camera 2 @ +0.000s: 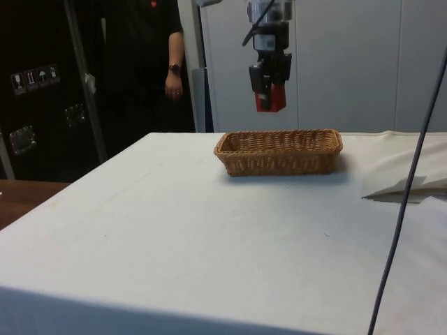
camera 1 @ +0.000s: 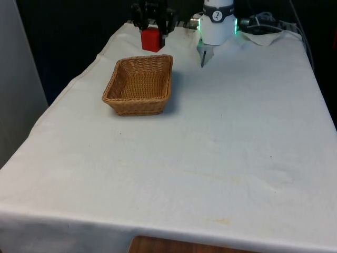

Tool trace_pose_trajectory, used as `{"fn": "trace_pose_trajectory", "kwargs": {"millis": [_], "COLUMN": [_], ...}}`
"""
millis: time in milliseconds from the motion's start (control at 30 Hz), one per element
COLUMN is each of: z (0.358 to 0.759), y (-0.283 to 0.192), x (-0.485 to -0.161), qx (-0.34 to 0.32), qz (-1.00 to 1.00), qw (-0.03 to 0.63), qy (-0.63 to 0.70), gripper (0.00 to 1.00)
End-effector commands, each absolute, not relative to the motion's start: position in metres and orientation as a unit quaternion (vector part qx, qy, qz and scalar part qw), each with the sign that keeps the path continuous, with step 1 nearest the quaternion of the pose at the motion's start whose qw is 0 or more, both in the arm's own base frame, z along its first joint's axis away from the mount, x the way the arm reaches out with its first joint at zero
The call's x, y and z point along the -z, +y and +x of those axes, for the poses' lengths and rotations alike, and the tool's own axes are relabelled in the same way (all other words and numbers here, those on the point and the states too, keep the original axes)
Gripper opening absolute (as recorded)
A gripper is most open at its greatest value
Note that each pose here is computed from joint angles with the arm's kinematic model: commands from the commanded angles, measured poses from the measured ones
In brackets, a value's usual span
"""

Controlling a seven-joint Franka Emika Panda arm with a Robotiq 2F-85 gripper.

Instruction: Pick up the cube and place it into the basket.

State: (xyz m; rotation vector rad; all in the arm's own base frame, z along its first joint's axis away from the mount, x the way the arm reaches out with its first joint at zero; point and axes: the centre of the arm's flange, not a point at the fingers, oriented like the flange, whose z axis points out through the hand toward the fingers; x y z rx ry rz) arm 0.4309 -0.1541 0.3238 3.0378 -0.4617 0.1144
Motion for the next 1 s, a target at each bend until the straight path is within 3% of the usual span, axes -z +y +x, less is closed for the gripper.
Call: {"fn": "trace_pose_trajectory", "kwargs": {"millis": [0, 967], "z": [0.430, 0.429], "y": [-0.156, -0.196], "x": [-0.321, -0.260], "qx": [-0.040, -0.015], "qz": [0.988, 0.990], "qw": [0.030, 0.046], "qy": [-0.148, -0.131], "gripper": [0.02, 0.02]}}
